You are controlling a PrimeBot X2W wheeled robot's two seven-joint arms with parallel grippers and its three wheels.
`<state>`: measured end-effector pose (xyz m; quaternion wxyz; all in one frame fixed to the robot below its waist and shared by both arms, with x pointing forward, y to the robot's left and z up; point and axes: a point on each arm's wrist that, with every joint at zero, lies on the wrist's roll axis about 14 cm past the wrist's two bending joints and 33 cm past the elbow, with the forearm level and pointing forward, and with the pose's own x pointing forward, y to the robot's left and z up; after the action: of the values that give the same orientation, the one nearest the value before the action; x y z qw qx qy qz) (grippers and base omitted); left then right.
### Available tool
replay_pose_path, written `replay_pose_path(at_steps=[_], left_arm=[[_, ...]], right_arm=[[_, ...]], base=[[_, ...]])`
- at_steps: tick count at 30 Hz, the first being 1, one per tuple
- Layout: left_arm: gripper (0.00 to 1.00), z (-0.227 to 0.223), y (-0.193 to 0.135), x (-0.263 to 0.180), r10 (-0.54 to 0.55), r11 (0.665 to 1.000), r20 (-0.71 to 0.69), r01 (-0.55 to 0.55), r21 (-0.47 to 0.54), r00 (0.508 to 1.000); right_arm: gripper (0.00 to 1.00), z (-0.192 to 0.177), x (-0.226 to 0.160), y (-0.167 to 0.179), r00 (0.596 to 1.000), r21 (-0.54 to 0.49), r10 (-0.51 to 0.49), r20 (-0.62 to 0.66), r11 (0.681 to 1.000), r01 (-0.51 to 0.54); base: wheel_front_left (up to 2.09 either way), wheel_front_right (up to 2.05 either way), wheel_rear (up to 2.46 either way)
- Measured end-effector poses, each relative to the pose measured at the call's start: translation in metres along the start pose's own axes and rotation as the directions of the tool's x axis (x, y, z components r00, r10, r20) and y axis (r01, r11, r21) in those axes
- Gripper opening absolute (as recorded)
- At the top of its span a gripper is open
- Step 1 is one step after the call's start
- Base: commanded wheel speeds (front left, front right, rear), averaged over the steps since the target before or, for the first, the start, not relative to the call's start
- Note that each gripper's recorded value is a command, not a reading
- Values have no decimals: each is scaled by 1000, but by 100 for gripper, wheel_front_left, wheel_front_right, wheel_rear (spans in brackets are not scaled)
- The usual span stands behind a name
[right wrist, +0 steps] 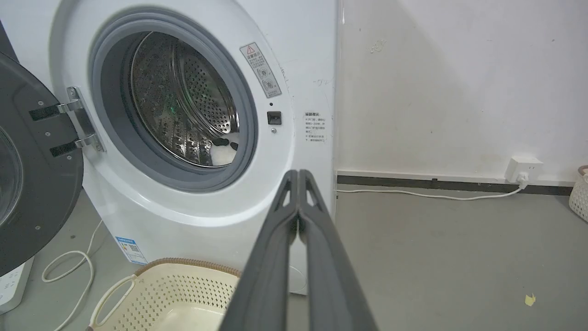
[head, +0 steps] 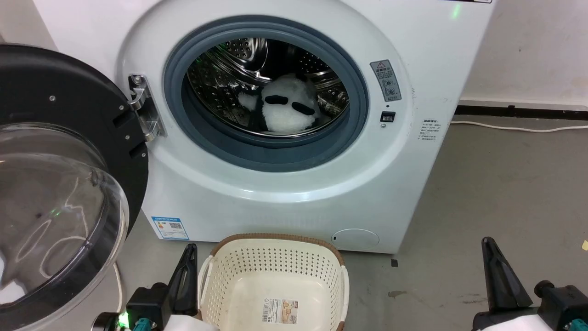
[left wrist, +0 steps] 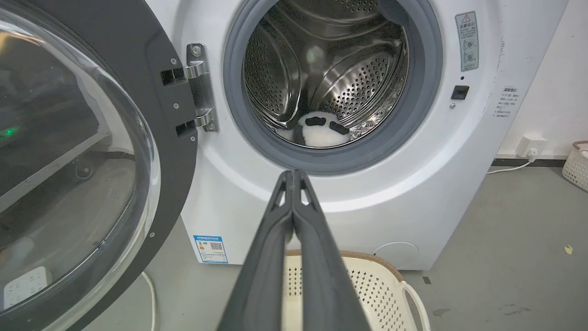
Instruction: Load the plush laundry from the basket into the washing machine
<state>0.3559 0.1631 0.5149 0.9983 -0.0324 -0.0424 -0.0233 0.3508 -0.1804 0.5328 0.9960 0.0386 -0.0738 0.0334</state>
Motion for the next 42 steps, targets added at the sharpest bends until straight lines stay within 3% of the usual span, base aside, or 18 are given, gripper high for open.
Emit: replay_pose_path(at_steps=[42], left_arm=[[0, 1, 7, 5, 19, 999, -47, -17, 48, 999]], right_arm=[[0, -9, 5, 8, 996, -42, 29, -82, 999, -32]], base=[[0, 0, 0]])
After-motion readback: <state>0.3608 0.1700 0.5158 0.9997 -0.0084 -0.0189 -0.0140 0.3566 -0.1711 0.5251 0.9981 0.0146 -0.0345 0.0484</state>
